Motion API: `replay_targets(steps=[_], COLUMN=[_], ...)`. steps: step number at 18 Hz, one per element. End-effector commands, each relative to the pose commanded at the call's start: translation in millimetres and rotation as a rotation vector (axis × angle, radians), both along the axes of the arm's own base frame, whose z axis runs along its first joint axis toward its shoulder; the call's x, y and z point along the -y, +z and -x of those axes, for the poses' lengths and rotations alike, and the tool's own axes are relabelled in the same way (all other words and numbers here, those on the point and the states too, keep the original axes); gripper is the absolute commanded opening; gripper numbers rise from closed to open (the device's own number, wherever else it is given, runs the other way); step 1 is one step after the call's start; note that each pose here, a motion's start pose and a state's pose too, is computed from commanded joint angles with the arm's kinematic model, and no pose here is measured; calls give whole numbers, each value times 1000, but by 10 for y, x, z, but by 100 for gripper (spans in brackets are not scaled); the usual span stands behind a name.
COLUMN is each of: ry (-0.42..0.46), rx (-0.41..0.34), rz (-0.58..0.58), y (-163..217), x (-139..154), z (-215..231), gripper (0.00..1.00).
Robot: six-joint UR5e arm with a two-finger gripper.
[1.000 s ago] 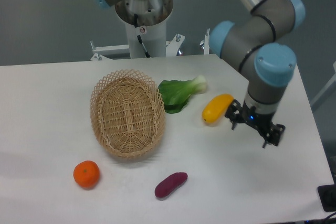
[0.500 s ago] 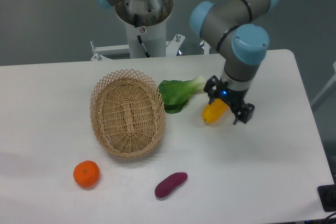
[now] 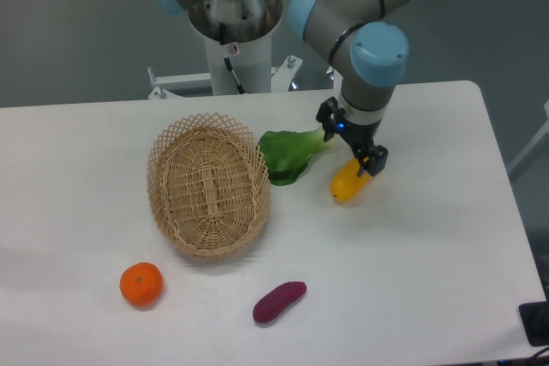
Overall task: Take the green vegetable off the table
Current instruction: 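Move the gripper over the green bok choy and lower it, then close the gripper on the leafy end of the green bok choy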
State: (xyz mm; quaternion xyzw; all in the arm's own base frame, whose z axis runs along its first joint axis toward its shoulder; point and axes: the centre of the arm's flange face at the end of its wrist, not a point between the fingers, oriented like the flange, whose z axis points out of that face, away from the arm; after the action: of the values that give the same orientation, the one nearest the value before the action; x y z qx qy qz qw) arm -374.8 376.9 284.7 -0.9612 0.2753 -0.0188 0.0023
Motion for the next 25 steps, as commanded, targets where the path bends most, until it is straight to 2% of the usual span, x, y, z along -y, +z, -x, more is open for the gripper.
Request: replay_targets(steps=[2,8,16,20,25], ry=[-25,-26,-26,-23,-22], rx=[17,47,61,6,17], rz=[14,32,41,8,17], y=[-87,-203,-306,-530,-656], x=[-44,141,214,232,272], z=[-180,-476,-606,-610,-641], gripper=[100,100,100,100,100])
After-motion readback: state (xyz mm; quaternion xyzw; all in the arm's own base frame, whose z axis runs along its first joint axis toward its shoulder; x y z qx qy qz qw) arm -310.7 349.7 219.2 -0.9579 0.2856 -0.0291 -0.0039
